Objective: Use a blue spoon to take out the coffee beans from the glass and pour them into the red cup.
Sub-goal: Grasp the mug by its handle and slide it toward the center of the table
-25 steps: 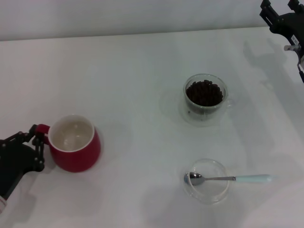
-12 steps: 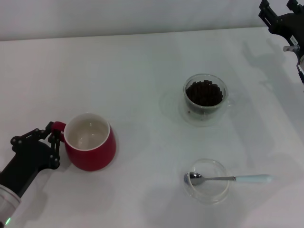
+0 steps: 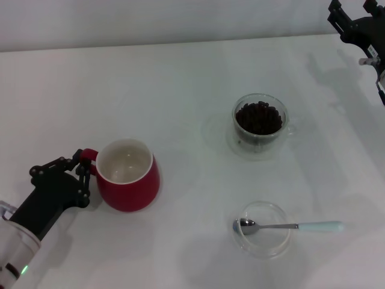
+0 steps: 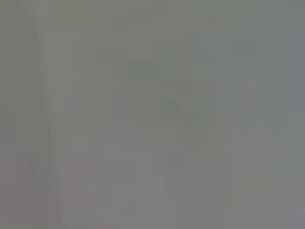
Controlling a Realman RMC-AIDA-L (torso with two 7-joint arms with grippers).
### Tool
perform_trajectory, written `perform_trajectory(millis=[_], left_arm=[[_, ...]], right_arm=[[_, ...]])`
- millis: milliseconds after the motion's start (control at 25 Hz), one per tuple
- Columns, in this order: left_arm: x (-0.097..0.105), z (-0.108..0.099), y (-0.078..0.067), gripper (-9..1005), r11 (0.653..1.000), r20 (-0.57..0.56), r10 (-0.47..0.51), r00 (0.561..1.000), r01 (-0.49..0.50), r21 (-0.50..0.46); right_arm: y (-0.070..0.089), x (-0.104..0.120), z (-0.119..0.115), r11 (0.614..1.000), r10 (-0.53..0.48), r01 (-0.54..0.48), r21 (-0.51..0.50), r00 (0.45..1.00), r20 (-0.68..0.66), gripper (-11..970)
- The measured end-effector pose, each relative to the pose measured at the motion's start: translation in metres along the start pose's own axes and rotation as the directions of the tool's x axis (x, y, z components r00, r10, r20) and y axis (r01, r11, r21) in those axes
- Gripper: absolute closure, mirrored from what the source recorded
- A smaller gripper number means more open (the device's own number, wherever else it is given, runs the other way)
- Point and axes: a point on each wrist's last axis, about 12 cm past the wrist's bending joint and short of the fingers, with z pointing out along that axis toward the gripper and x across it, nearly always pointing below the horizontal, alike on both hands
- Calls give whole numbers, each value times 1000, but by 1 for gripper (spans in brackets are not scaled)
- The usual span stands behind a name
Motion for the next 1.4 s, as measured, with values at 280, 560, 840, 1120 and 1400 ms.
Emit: perform_trajectory(millis=[280,560,840,1120,1400], left_arm=[[-2,10,-3,903,999,-16,15,1000,-14,37],[-2,10,-4,895,999,-20,14,1000,-13,39],[0,8,-5,887,999,-25,14,1000,-12,46],[1,7,-8,876,998,-28,20,999,-18,60],[3,0,-8,789,999,-29,5,1000,-3,45]], right_arm=[[0,-2,2,1000,-4,4,-1,1000,4,142],[-2,-3,3,1000,-6,6,2,1000,7,142],[-2,-3,3,1000,-5,5,3,1000,8,143],[-1,-3,3,1000,-4,4,1,1000,7,142],[1,-2,3,1000,-3,3,-3,1000,5,143]])
